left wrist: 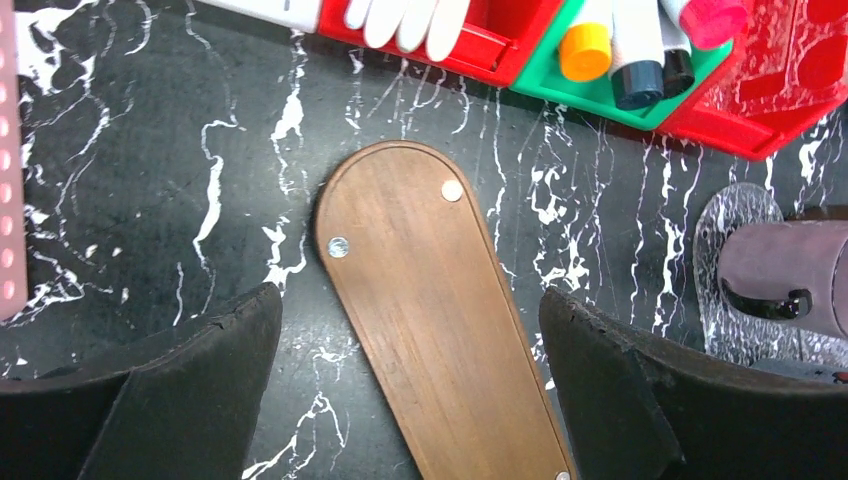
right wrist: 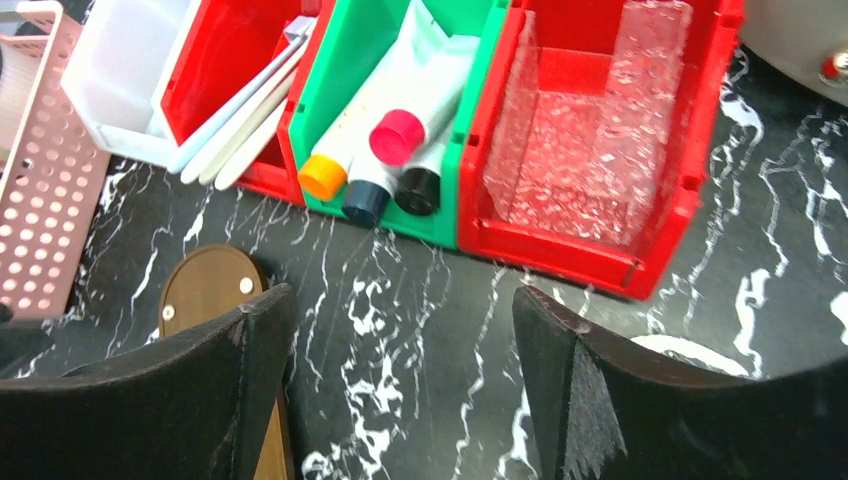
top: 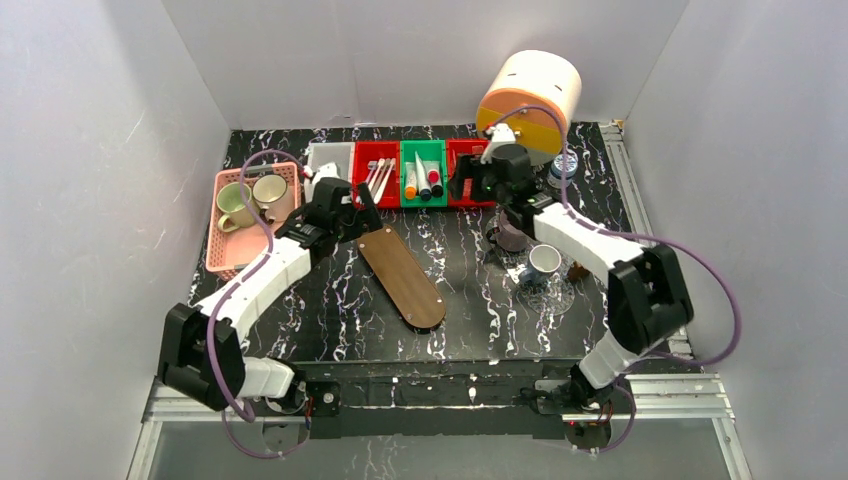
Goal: Prepare toiletry sets of a toothbrush and toothpaste on the tray
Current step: Pick up the toothpaste from the storage box.
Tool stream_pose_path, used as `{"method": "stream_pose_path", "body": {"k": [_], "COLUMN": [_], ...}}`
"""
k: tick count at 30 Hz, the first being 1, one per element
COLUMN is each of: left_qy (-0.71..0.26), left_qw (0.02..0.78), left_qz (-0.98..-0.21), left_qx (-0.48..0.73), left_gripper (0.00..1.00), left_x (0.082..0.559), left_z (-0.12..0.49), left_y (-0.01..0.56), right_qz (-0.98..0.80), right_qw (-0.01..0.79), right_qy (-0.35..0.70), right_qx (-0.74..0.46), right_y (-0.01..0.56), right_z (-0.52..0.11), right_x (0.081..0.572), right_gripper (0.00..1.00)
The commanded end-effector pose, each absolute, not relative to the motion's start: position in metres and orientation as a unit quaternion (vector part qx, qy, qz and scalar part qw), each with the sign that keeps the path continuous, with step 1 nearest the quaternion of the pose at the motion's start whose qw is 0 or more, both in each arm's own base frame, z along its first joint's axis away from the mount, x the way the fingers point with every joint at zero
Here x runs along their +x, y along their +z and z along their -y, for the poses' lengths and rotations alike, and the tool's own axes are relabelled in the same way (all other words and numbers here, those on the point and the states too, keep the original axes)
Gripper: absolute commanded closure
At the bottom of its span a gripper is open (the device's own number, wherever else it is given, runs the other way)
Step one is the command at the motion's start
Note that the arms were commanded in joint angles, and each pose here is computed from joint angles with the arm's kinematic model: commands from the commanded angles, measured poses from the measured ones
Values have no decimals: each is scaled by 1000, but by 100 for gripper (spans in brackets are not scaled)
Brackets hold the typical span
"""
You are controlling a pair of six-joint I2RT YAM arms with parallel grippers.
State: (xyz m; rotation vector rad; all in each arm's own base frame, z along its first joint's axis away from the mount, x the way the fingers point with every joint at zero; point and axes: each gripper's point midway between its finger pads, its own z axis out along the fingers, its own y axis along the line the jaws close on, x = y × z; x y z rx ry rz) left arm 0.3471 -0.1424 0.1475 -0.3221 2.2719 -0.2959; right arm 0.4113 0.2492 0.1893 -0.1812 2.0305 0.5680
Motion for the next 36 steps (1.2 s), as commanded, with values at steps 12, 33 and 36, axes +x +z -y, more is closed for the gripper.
{"method": "stream_pose_path", "body": {"k": [12, 33, 36], "left_qy": [-126, -160, -174], "left_qw": [429, 418, 414], "left_qz": [-880, -880, -878], "left_qx": [-160, -156, -164], "left_gripper": [2, 2, 2], "left_x": [325, 322, 323], "left_z": [120, 132, 137], "left_y": [161, 162, 161], "right_qz": [-839, -846, -836], "right_qw": [523, 521, 531], "right_qy": [137, 100, 122], "right_qx": [-60, -56, -57], "right_y": [157, 129, 146], "right_z": [-314, -327, -330], "right_x": [486, 517, 510], "right_gripper": [34, 72, 86]}}
